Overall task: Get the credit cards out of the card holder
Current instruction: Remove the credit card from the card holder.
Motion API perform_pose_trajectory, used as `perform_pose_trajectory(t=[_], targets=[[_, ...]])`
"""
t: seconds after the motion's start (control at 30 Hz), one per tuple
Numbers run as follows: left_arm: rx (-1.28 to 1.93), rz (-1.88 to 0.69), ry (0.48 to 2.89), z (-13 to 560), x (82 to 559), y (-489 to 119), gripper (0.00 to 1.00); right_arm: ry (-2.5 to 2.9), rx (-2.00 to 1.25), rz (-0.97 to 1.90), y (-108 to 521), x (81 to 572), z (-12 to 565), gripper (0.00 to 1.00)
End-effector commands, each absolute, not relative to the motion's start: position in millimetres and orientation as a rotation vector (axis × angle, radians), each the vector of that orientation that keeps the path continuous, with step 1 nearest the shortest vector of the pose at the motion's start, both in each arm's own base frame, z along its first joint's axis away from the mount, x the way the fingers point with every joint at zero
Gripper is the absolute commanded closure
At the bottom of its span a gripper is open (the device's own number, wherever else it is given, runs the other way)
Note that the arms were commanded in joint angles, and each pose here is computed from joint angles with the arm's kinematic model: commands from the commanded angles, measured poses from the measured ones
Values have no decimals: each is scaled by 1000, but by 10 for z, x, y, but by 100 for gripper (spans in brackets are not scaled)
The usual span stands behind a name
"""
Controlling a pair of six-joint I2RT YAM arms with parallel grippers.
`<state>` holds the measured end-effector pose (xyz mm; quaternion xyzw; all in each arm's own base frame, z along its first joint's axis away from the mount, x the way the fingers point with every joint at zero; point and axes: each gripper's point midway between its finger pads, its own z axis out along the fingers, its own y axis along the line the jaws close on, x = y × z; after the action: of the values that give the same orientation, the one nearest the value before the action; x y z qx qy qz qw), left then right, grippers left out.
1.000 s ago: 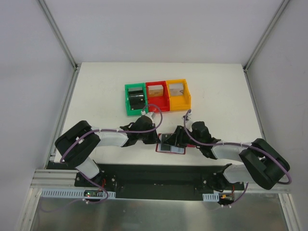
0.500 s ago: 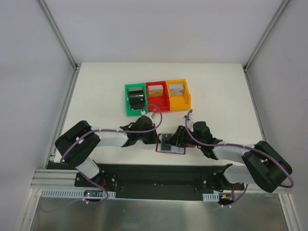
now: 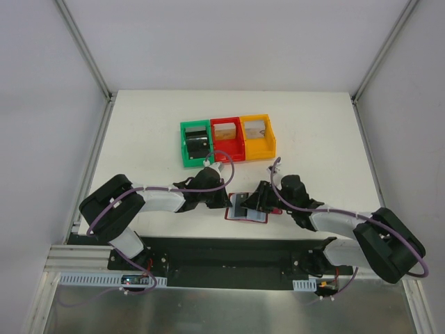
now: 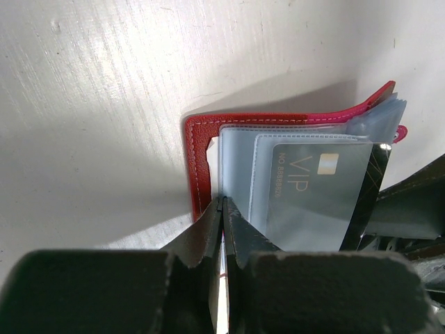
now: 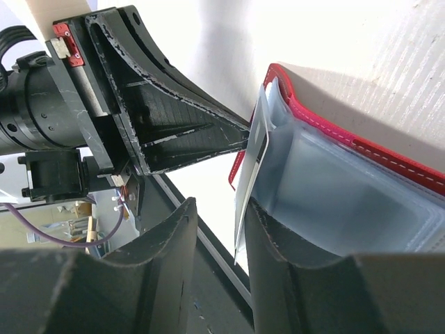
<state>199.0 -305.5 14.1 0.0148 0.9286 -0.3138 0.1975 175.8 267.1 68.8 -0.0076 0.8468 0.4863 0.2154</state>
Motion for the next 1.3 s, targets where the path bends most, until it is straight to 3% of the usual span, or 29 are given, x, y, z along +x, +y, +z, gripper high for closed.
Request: perform_pose_trajectory(t=[0.0, 0.53, 0.97, 1.17, 1.27], targets=[[21, -679, 2725, -216, 1838, -2697, 100, 2260, -65, 1386, 2699, 1816, 875, 66], [14, -687, 2723, -206, 1838, -2699, 100, 2272, -41, 1369, 2631, 1823, 830, 73], [14, -692, 2723, -197, 1834, -2704, 100, 2287, -29, 1356, 2621, 1832, 798, 87], [9, -706, 2712, -153, 1845, -2714, 100, 2314, -14, 1331, 2594, 1830, 754, 99], [7, -721, 2703, -117, 1849, -2728, 100, 2323, -21, 1313, 2581, 1832, 738, 99]])
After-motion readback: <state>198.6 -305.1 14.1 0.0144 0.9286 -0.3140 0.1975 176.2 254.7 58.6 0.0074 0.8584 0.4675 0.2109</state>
